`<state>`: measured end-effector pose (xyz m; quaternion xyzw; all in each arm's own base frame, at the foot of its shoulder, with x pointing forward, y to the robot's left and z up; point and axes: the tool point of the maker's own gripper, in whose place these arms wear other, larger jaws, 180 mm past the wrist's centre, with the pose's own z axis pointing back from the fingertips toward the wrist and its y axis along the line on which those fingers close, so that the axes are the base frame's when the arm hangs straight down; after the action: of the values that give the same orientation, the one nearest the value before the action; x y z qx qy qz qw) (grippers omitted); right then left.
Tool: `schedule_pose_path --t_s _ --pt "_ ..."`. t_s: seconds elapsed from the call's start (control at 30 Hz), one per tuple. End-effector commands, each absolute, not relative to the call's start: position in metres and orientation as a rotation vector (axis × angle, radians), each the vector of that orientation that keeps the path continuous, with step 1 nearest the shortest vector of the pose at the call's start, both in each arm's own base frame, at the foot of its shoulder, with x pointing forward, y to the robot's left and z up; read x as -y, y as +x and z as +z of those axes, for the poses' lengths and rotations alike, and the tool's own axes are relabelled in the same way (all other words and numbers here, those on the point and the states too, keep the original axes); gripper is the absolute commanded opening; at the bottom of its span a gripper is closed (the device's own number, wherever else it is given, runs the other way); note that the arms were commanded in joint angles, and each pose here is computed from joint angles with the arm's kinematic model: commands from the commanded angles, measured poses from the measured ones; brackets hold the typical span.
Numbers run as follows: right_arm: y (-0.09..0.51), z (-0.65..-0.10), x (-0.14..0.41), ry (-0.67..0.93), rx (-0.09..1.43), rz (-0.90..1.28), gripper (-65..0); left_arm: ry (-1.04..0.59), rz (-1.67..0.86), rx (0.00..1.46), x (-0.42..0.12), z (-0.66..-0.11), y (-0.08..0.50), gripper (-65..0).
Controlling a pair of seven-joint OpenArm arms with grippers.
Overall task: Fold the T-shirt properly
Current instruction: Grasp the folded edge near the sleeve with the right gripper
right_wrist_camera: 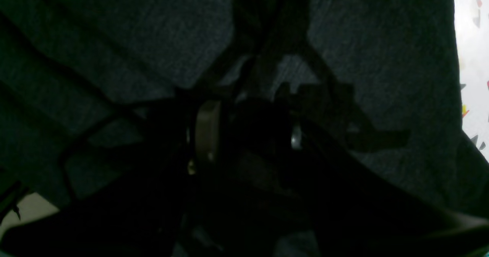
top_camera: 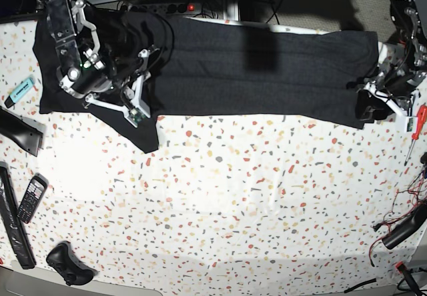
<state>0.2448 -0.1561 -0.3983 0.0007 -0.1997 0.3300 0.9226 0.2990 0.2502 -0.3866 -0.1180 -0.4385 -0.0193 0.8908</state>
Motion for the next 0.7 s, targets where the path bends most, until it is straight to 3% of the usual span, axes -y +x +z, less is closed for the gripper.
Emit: schedule_pose_path --t_s 0.0,0.07,0.33,0.67 --pt "0.254 -0.390 0.160 -0.015 0.443 0.671 -44.5 -0.237 -0.052 0.960 -0.255 -0.371 0.307 -37.5" --pt "0.254 -0.390 0.160 -0.016 0.444 0.671 -44.8 -0.237 -0.052 0.960 -0.255 -0.371 0.307 -37.5" --pt "0.256 -0.389 0.158 -0.012 0.456 0.673 -65.0 -0.237 -0.052 0.960 -0.255 -0.371 0.307 -37.5" --pt "0.226 -0.340 0.121 0.019 0.576 0.771 -65.0 -0.230 -0.056 0.956 -0.256 -0.372 0.307 -37.5"
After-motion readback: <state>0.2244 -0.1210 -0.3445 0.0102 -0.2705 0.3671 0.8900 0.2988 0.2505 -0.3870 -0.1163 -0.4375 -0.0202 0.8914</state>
